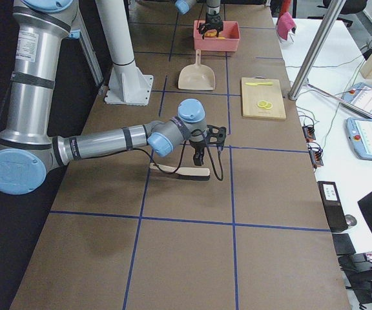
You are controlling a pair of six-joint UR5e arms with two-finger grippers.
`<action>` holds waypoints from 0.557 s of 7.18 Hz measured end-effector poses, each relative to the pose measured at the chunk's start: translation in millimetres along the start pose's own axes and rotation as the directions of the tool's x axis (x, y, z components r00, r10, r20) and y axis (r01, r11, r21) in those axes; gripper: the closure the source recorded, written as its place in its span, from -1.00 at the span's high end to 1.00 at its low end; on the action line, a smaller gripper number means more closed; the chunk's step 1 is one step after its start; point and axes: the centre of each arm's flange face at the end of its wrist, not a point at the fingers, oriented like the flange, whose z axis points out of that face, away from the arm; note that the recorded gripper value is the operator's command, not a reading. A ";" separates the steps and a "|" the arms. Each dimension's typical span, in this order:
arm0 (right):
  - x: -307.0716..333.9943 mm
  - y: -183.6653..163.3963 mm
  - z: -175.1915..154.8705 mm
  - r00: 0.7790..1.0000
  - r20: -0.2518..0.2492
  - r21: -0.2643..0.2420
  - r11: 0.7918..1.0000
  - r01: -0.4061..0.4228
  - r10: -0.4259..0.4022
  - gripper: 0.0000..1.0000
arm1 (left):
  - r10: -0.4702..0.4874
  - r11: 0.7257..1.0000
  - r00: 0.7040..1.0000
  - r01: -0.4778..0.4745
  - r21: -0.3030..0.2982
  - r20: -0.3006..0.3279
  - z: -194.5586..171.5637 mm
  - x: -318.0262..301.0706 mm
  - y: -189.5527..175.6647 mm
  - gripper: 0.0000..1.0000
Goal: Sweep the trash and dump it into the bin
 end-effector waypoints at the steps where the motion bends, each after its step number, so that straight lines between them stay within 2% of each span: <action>1: -0.4 -0.2 -0.4 1.000 0.001 0.001 1.000 0.001 -0.001 1.00 | -0.100 0.995 0.994 0.099 0.031 0.042 -27.5 -22.9 15.7 1.00; 2: -0.7 -0.4 -0.7 1.000 0.002 0.003 1.000 0.002 -0.002 1.00 | -0.233 0.972 0.969 0.229 0.063 0.078 -52.2 -47.0 34.7 1.00; 3: -1.5 -1.6 -0.3 1.000 0.002 0.004 1.000 0.003 -0.003 1.00 | -0.400 0.915 0.910 0.391 0.098 0.104 -74.7 -71.2 58.0 1.00; 4: -2.4 -3.4 0.2 1.000 0.002 0.004 1.000 0.002 -0.002 1.00 | -0.554 0.832 0.825 0.542 0.118 0.111 -84.3 -87.6 80.0 1.00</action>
